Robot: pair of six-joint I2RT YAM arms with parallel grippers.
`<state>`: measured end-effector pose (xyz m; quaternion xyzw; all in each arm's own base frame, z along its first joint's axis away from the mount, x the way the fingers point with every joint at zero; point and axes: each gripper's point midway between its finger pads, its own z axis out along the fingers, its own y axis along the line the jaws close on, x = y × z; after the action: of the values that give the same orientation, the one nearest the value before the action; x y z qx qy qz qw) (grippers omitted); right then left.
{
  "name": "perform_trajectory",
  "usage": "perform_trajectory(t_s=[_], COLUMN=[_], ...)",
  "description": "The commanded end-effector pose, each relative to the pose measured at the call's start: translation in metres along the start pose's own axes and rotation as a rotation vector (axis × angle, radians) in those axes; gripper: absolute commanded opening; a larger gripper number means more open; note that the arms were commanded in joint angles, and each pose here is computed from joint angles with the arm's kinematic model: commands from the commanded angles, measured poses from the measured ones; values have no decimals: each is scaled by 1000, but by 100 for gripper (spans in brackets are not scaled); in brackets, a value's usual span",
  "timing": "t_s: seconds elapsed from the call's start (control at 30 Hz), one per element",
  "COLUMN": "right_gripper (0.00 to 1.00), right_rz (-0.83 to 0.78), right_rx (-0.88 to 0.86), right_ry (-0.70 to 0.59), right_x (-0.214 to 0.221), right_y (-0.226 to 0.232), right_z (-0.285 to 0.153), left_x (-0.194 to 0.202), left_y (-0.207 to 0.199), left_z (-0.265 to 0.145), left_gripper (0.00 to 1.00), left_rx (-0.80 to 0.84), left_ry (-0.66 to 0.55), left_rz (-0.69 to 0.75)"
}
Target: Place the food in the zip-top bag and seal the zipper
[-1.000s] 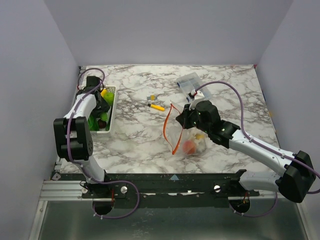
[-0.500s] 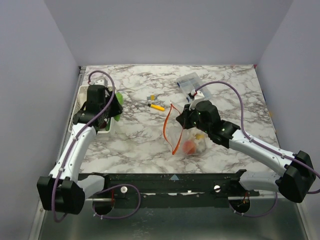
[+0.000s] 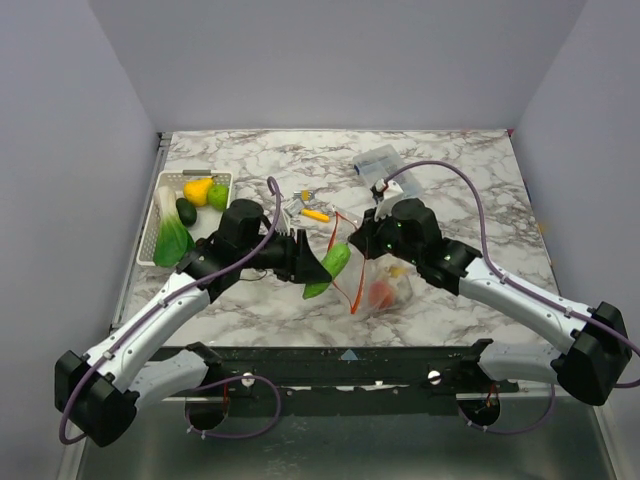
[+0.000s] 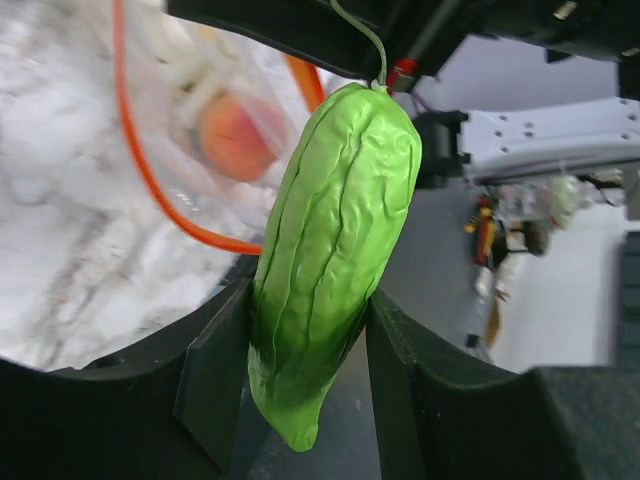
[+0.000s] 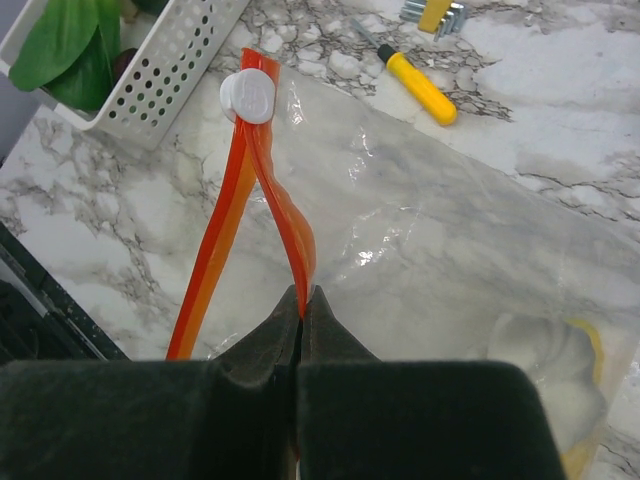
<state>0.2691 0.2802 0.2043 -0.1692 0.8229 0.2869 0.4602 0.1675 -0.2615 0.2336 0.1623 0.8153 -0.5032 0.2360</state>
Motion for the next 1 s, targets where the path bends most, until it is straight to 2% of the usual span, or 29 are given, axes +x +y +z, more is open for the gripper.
perform_trajectory(t_s=[0.0,0.13,0.3,0.53,0.67,0.97], right_gripper=[1,1,1,1,1,1], right_rz=[-57,-65,-58,-67,-70,-66], right_rx=[-72,-54,-16,-1,-63,-111], right_ry=[-26,-33,-74,-113,-115,-113], right_x=[-9,-10,-18,-29,-29,-28], right_y=[13,10,4,3,13,22], right_z=[-8,-7,-9,-16,-18,-21], left_x=[7,1,1,-5,-5,-25], left_y=[-37,-41,-25,-15,-3,-6], left_z=[-1,12,25,33,42,50], left_gripper=[11,7,7,6,0,2], left_rx=[142,159,132,87,57,61], left_ry=[100,149,82,59,40,-35], left_rz=[-157,-386,-615,-702,-813,-1027])
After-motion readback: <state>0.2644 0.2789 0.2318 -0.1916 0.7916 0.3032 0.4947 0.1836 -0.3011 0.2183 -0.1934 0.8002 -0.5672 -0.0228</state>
